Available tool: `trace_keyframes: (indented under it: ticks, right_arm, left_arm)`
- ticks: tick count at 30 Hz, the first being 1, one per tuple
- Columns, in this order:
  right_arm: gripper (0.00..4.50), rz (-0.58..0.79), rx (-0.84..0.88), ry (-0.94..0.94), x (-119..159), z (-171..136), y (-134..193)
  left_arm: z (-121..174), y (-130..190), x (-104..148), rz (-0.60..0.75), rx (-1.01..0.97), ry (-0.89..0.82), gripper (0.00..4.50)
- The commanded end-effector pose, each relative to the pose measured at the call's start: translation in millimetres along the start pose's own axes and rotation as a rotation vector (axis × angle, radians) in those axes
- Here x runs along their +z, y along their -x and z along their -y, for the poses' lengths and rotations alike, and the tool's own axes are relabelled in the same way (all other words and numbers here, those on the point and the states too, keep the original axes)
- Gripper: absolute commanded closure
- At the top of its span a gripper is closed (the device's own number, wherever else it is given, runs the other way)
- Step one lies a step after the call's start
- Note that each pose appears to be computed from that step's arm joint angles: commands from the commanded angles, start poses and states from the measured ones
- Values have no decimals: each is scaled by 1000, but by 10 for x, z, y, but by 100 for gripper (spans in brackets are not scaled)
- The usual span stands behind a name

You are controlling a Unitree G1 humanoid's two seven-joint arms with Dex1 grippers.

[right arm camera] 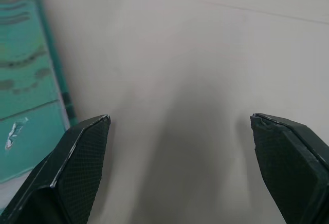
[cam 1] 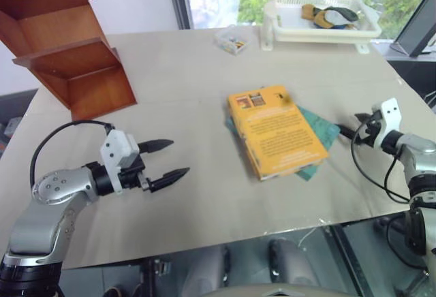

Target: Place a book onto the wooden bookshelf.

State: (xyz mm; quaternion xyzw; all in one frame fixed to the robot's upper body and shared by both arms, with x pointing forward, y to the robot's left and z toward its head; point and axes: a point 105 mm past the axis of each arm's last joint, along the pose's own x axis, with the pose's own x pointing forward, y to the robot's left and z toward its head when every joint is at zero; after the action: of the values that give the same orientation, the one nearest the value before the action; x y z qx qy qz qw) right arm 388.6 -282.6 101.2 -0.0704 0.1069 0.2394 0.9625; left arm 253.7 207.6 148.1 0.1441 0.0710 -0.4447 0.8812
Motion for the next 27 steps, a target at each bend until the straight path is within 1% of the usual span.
trace_keyframes:
  ticks: [1, 8, 11, 19, 24, 27]
  right_arm:
    - [0, 4, 74, 0, -32, -181, -44]
    - [0, 30, 123, 12, 8, -435, -127]
    - [0, 25, 97, 19, 14, -422, -193]
    - [0, 42, 41, 21, 147, -346, -405]
    - [0, 47, 32, 27, 177, -343, -479]
    - [0, 51, -7, 63, 233, -254, -457]
  left_arm:
    - [9, 32, 140, 32, -5, -52, 8]
    - [-14, 20, 130, 27, -30, -50, 8]
    - [-36, -17, 139, 30, -50, -54, 8]
    - [-65, -71, 157, 34, -76, -64, 8]
    - [-57, -55, 143, 30, -74, -64, 8]
    - [-60, -39, 140, 34, -56, -59, 8]
